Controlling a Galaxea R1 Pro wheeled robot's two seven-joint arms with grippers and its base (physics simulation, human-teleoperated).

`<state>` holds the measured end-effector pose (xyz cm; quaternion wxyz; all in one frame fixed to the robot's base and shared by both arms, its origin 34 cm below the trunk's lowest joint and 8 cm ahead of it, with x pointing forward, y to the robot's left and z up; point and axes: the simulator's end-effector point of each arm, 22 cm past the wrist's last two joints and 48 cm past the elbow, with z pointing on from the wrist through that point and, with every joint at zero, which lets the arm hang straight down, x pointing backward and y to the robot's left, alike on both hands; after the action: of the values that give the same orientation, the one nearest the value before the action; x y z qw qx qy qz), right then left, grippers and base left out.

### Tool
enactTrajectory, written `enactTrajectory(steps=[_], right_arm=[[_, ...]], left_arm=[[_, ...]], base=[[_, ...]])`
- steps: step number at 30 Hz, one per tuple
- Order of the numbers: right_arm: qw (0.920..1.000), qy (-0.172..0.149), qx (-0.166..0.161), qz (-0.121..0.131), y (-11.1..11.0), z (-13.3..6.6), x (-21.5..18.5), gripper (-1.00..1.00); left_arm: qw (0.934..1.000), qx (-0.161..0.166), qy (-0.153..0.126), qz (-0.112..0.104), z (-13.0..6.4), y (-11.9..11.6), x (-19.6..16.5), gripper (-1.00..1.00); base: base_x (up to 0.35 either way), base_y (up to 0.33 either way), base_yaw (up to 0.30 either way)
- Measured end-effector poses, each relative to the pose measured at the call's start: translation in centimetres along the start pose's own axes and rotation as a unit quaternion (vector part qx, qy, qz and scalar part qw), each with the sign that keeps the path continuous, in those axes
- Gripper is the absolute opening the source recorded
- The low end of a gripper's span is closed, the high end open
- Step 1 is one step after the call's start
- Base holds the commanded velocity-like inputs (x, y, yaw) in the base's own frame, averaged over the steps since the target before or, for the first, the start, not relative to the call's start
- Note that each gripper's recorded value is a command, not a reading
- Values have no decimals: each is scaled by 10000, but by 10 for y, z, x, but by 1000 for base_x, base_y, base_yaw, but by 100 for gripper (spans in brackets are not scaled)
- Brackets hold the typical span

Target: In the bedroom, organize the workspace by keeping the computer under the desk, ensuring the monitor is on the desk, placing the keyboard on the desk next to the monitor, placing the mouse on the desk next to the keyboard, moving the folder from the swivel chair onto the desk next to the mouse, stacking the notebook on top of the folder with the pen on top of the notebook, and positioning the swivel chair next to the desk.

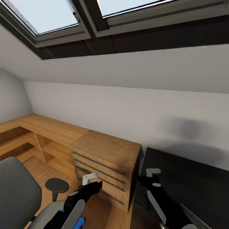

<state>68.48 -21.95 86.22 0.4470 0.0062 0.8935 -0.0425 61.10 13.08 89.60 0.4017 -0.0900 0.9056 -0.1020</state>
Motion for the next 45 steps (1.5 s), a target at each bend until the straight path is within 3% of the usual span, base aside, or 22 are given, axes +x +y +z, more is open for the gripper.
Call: enactTrajectory(steps=[5,10,18,31,45], right_arm=[[9998,174,4,-27,-3,12,27,100],[9988,434,203,-61,-24,41,60,100],[9986,532,0,-75,-25,62,73,100],[9981,605,-41,-65,-23,75,86,100],[9950,986,-77,-155,-18,72,102,100]], left_arm=[[10000,50,-70,-11,2,-2,-3,100],[9999,71,-100,-16,5,-3,-2,100],[9998,101,-156,-18,10,-2,-1,100],[9998,107,-168,-18,22,1,9,100],[9998,112,-157,-18,22,1,9,100]], base=[[0,0,0],[0,0,0],[0,0,0],[0,0,0],[0,0,0]])
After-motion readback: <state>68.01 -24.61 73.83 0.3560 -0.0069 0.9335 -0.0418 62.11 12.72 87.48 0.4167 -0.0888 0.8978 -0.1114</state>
